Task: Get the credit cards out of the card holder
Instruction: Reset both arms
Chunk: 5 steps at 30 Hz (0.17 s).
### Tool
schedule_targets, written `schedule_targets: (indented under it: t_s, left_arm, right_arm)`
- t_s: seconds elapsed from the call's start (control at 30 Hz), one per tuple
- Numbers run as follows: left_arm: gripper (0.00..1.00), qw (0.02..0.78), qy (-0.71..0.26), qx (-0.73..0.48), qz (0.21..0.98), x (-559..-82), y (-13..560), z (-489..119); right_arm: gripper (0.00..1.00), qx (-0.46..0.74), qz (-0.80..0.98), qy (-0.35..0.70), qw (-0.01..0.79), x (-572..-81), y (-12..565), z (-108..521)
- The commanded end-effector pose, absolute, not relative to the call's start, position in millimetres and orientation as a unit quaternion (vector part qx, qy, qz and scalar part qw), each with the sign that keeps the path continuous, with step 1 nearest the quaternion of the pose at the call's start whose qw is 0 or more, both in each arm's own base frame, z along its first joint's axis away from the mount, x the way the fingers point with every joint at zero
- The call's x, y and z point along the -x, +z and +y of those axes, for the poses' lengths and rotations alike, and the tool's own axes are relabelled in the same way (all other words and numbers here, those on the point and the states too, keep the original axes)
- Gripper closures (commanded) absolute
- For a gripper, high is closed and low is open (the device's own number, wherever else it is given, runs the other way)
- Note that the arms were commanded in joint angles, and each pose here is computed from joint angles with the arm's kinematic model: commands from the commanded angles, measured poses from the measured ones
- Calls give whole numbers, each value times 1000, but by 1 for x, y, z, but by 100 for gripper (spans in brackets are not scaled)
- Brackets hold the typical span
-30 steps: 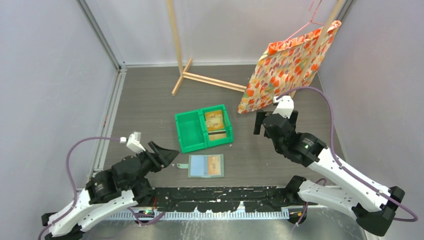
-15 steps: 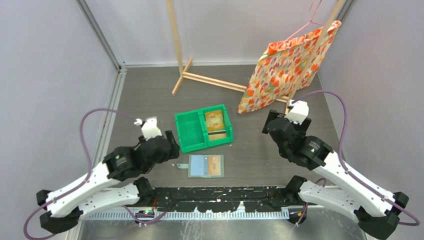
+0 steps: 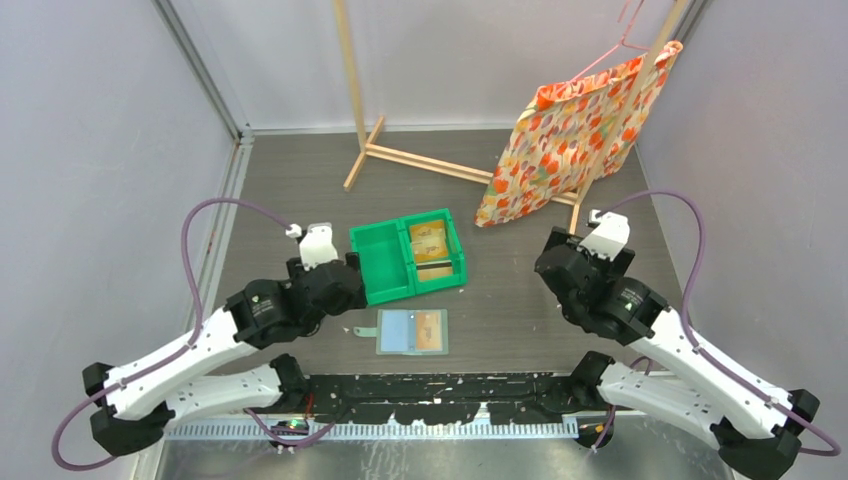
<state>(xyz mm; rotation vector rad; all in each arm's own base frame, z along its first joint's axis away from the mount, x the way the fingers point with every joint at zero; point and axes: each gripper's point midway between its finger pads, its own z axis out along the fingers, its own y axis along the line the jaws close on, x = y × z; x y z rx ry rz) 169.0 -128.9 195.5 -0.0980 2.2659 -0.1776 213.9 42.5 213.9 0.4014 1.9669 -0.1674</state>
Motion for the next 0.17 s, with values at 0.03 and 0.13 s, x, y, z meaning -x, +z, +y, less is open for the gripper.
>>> schedule_targets:
  t_s: [0.03,0.13]
  left_arm:
    - [22,448,-100,54,887,-172,208,-128]
    - [22,446,-110,54,886,-171,205,-129]
  right_arm:
    - [0,-211,800,-70,557,-212,223,28]
    - [0,-214,798,-68,559,-212,224,28]
